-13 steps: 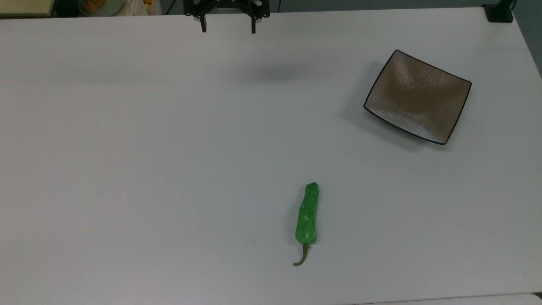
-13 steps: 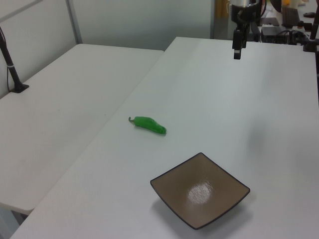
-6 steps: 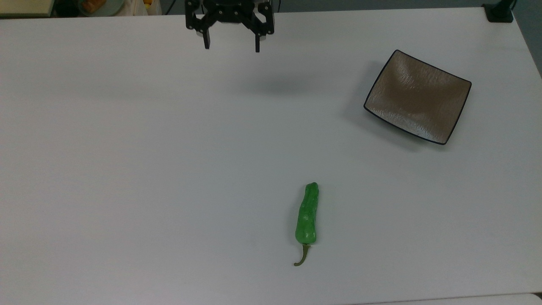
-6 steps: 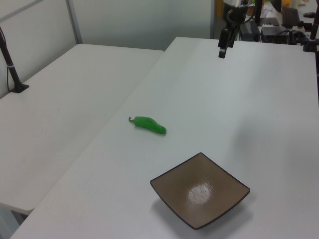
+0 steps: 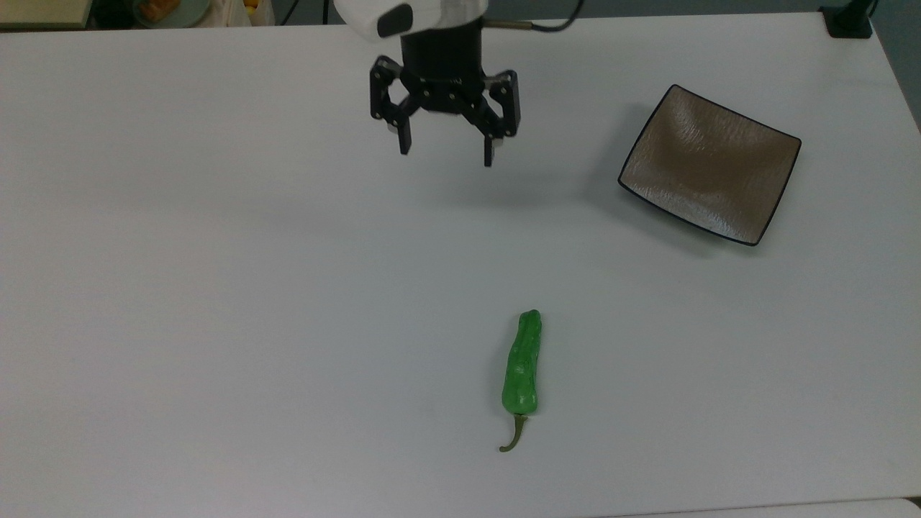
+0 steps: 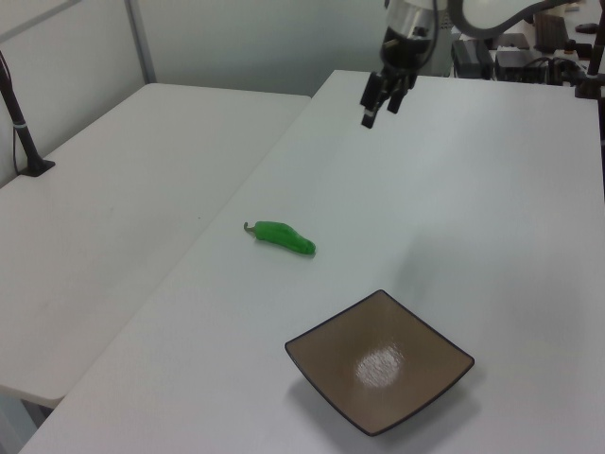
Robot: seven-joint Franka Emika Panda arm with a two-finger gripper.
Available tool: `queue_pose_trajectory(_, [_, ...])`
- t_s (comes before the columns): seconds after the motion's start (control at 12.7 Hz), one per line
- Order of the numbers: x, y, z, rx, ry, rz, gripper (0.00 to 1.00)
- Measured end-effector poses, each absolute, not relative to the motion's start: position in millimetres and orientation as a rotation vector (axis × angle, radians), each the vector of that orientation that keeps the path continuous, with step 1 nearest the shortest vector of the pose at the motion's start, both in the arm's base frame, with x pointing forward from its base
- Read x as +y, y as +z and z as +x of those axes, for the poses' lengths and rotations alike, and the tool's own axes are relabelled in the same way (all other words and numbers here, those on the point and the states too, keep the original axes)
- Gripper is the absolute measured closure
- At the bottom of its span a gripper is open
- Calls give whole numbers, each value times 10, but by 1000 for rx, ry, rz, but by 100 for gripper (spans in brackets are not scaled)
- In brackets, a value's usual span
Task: Chili peppers are placed on a ceramic plate
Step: 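Move the open gripper over the green chili pepper and lower it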
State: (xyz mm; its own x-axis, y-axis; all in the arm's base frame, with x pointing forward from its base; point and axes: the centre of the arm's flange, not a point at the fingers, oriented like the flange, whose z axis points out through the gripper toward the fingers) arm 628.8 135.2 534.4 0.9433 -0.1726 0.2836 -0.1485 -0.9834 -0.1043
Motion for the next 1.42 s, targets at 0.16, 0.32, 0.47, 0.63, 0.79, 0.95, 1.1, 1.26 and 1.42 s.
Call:
queue_pose_trajectory(0.16, [1507,5279,6519,272,-463,-2993,0])
queue_pose_trajectory(0.32, [1698,5156,6767,282,-485,-2966,0])
queue_pose_trajectory(0.47, [1775,5040,6941,304,-566,-2916,0])
queue_pose_trajectory(0.63, [1861,4858,7047,331,-607,-2879,0])
queue_pose_trajectory(0.79, [2035,4671,7127,325,-624,-2856,0])
queue_pose_trajectory(0.95, [2176,4514,7256,309,-627,-2846,0])
queue_pose_trajectory(1.1, [2261,4356,7358,297,-624,-2848,0])
queue_pose_trajectory(1.26, [2302,4225,7422,273,-634,-2871,0])
queue_pose_trajectory(1.42, [2356,4053,7464,251,-628,-2894,0])
